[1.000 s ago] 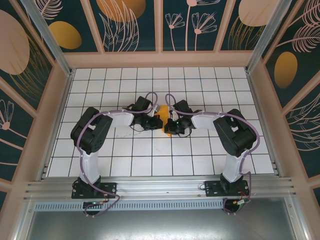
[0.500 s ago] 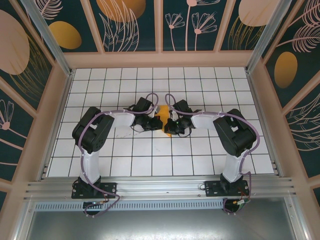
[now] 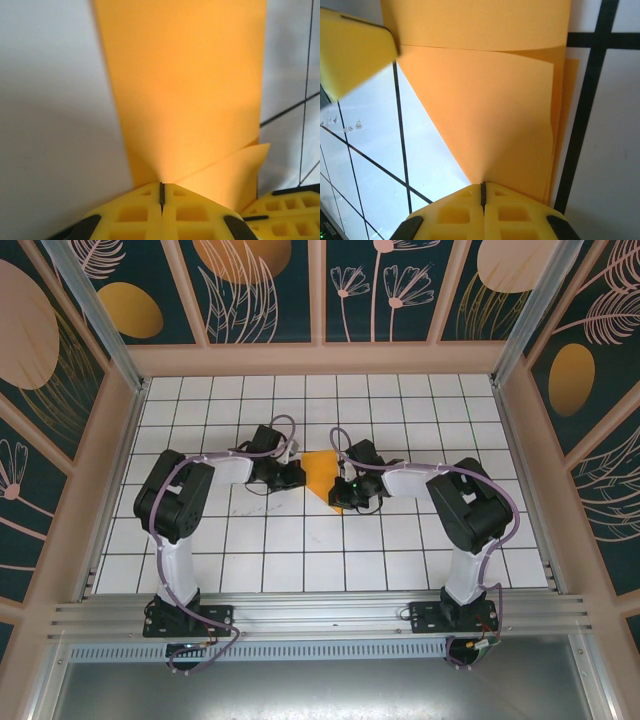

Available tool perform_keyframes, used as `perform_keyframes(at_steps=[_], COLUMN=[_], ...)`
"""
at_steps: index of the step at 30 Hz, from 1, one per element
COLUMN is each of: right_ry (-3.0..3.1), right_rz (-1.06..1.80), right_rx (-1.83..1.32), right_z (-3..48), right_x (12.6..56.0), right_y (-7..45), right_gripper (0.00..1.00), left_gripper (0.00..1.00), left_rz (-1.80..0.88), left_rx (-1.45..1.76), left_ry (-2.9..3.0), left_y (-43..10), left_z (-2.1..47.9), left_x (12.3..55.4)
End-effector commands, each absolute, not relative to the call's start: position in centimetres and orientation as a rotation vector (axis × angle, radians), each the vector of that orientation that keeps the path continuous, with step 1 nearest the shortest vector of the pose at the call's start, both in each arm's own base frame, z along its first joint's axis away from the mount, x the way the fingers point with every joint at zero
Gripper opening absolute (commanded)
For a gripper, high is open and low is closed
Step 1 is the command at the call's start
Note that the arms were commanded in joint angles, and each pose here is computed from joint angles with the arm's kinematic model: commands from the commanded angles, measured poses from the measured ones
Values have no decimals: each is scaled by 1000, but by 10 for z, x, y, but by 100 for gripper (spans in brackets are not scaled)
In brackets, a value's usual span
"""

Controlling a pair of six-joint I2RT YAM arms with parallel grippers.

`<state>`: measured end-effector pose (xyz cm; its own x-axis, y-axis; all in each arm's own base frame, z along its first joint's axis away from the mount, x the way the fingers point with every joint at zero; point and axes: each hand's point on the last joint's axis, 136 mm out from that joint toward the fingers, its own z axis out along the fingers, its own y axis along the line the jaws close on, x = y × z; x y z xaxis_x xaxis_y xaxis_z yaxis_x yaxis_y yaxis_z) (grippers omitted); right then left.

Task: Fold a paper plane with a square sheet of paper (fold left side to right side)
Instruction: Third fold the triangle at the center of the table.

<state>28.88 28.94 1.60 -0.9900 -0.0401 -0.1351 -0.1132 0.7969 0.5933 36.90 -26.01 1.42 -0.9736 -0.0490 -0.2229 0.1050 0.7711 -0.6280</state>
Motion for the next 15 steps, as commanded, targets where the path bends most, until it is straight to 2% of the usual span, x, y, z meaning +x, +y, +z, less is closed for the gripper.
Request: perform_keyframes(at_steps=[1,7,11,15], right_ry=[3018,2941,2781,2602], right_rz=[781,907,1065,1066], right_rx=[-79,-118,-177,-228], right_z=[-15,0,35,78], right_x=[261,270,288,309], right_y=[261,280,302,305], right_gripper=[0,0,0,18], left_gripper=[0,1,12,26], left_rz=[-756,-821,-900,-958], left_rx=[-26,-9,12,-1], left_ry=[2757,2712,2633,2570], left_y=[-220,-225,-233,-235], left_z=[1,17,50,78], left_x=[385,386,389,385])
